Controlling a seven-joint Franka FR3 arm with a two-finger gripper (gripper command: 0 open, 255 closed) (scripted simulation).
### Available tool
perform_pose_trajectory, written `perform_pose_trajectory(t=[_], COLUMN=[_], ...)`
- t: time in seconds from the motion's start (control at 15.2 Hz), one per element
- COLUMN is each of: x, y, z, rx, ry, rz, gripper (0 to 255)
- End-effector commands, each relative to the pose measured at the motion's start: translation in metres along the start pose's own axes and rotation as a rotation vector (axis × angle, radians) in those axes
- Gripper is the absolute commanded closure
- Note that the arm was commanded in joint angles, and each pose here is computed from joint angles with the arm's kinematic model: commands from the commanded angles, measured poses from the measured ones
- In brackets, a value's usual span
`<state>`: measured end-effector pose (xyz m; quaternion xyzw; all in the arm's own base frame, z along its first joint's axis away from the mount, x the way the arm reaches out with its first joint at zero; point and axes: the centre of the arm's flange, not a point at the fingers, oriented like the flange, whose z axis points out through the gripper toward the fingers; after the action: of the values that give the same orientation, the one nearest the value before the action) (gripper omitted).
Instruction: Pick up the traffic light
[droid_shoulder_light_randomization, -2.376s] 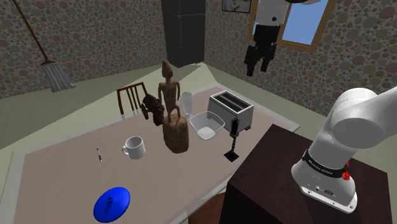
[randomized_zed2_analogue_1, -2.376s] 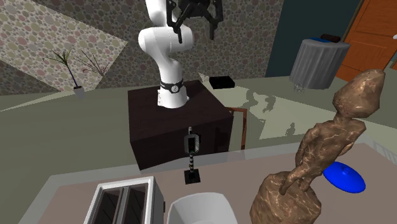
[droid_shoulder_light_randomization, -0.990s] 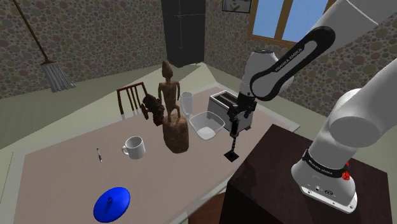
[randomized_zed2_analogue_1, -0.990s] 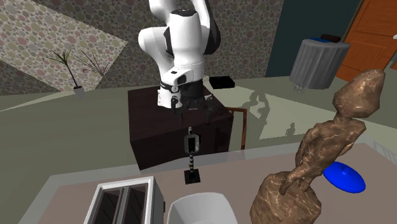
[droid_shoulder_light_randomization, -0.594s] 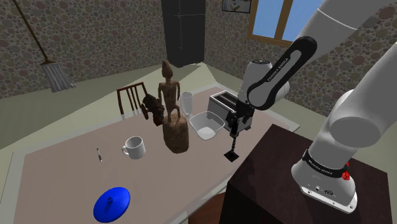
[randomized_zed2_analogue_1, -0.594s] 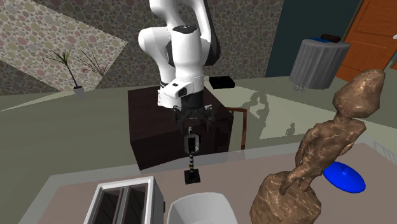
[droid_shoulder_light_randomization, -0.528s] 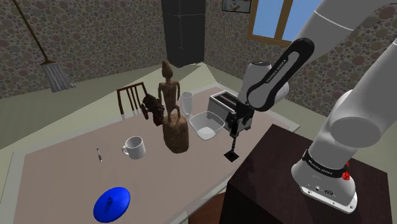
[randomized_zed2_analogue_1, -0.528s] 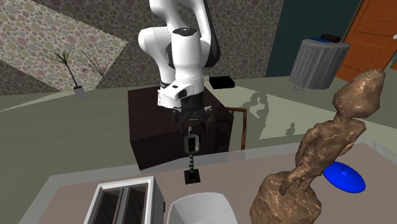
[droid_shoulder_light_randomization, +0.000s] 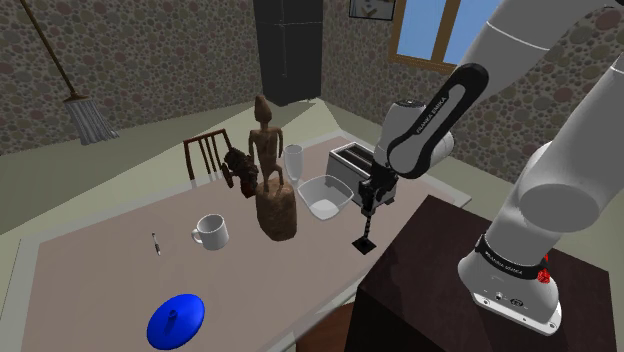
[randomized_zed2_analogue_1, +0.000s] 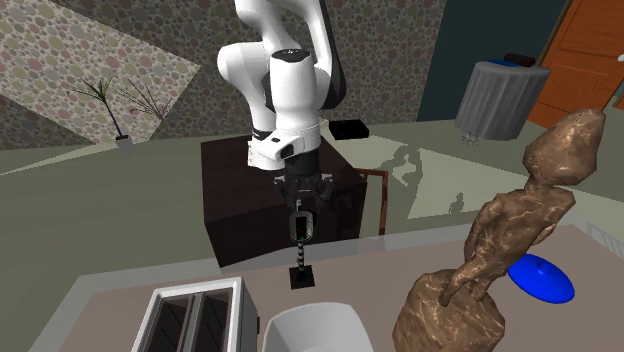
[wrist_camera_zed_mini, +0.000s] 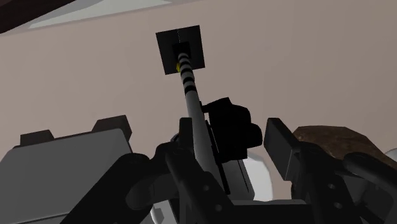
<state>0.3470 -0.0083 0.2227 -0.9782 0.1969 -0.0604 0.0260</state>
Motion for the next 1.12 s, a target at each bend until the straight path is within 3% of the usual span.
perform_pose_trajectory(t=[0.0, 0.2, 1.06], x=[-0.001, 0.0, 0.008], y=[0.0, 0.0, -0.005], z=[0.001, 0.0, -0.068], rx=[-0.001, -0.001, -0.001], ry=[-0.003, -0.003, -0.003], rz=[0.0, 0.0, 0.0], gripper=[255, 255, 255])
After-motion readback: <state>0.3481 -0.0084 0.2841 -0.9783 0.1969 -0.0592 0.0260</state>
